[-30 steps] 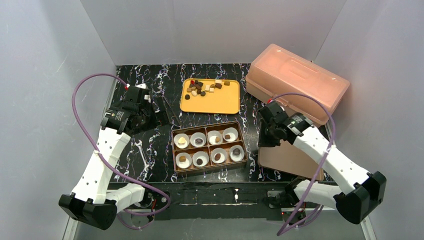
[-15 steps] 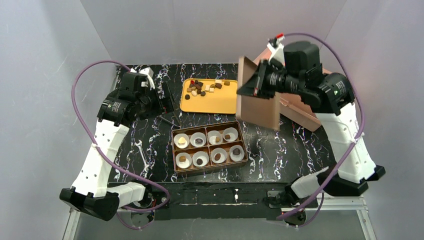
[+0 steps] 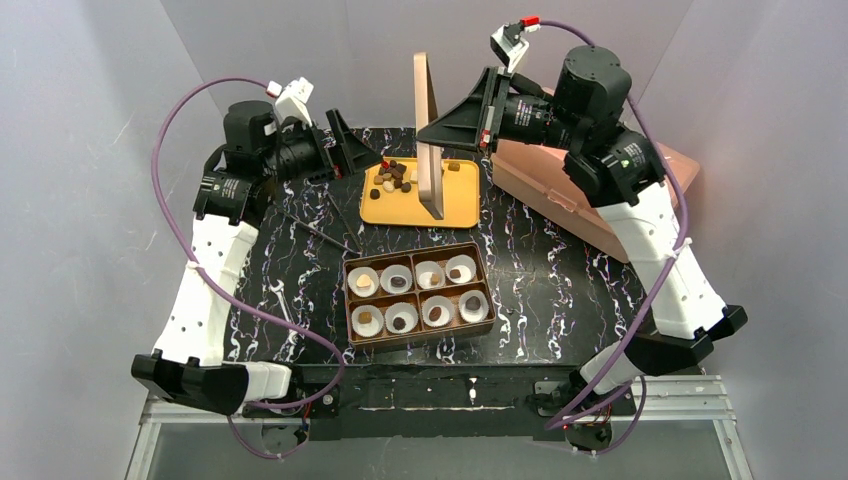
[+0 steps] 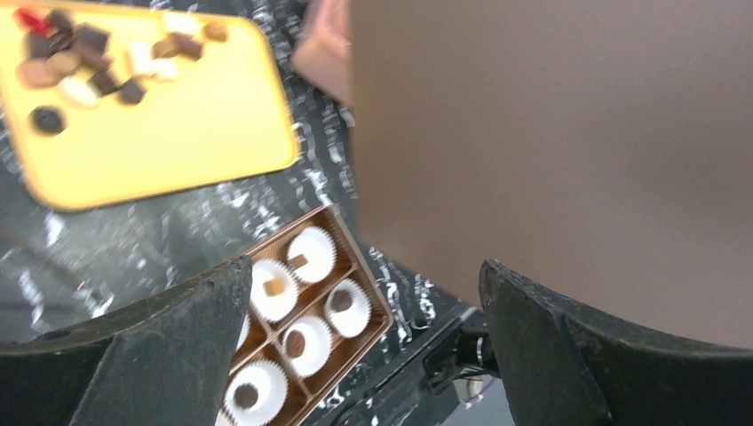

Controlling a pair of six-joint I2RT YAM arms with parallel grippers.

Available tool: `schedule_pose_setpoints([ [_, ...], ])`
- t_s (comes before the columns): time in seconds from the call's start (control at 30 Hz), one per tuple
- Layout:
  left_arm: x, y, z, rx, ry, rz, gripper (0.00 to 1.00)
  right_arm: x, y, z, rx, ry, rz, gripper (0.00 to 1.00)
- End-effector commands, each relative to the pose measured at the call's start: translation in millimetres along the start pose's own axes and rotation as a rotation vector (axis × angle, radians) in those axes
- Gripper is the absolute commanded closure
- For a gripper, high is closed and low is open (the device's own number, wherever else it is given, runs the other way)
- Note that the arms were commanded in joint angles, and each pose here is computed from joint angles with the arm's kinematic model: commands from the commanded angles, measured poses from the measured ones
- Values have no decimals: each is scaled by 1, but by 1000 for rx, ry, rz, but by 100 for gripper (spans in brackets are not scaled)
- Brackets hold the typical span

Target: Pack the chocolate

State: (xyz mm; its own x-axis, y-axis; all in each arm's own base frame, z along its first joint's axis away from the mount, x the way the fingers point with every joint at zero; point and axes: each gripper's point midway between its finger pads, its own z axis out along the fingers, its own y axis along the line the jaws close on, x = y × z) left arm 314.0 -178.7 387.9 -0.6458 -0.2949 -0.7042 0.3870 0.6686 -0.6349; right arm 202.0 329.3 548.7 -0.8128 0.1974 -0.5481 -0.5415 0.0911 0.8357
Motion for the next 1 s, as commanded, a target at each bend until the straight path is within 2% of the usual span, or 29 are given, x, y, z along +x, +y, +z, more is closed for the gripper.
schedule_pose_setpoints([
  [0.0, -19, -52, -13, 335, -25, 85, 0, -7, 101, -38, -363, -77, -214, 99],
  [0.27, -46, -84, -29, 636, -51, 173, 1, 4, 135, -65, -502, -94, -288, 99],
  [0.57, -61, -74, -21, 740, 3, 197, 0, 13, 157, -85, -598, -93, -318, 99],
  [0.97, -79, -89, -7, 901, 45, 202, 1, 17, 171, -97, -648, -105, -370, 99],
])
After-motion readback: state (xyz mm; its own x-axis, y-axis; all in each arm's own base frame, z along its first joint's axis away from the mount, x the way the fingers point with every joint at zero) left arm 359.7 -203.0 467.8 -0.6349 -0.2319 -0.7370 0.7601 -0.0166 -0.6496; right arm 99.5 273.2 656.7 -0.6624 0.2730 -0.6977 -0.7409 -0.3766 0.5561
